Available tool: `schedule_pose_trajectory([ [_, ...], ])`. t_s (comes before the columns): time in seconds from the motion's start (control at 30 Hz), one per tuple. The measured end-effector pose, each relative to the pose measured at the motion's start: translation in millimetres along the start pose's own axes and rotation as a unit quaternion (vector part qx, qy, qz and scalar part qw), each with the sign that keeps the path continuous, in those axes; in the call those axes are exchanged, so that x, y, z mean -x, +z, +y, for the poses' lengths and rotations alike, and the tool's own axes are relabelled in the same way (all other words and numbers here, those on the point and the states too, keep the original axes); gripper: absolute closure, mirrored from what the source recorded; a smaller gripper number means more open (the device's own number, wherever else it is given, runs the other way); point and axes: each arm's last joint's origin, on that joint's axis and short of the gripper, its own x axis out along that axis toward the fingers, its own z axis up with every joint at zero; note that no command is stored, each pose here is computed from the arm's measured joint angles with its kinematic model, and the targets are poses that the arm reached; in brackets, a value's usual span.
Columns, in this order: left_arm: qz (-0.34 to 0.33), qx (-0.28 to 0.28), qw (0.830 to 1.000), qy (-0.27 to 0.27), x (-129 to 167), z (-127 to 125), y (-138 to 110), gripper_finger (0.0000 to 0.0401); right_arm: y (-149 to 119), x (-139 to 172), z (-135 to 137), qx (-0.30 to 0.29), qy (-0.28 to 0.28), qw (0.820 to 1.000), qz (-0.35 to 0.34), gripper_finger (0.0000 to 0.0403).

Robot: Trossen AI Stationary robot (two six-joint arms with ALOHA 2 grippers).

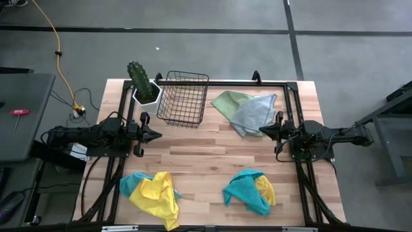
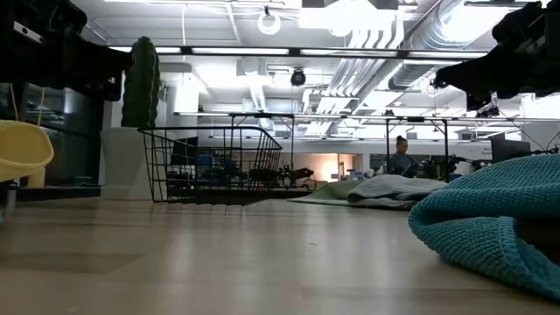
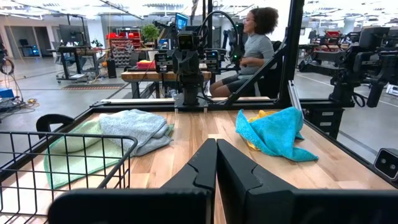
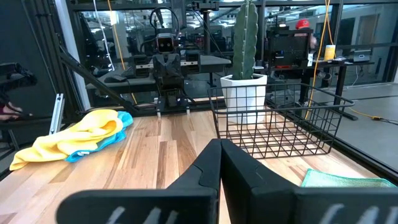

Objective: Fold microfiber towels

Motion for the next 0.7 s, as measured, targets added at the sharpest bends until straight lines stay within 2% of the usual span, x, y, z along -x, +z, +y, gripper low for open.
schedule_pose_trajectory([
  [0.6,-0.001,0.001,1.0,0.0,0.0,0.0,0.2,0.0398,0.1,0.0,0.0,0.0,0.0,1.0,0.0,0.0402],
  [0.7,-0.028,0.019,0.999,-0.001,0.2,0.0,5.4,0.0398,0.1,0.0,0.0,0.0,0.0,1.0,0.0,0.0402],
])
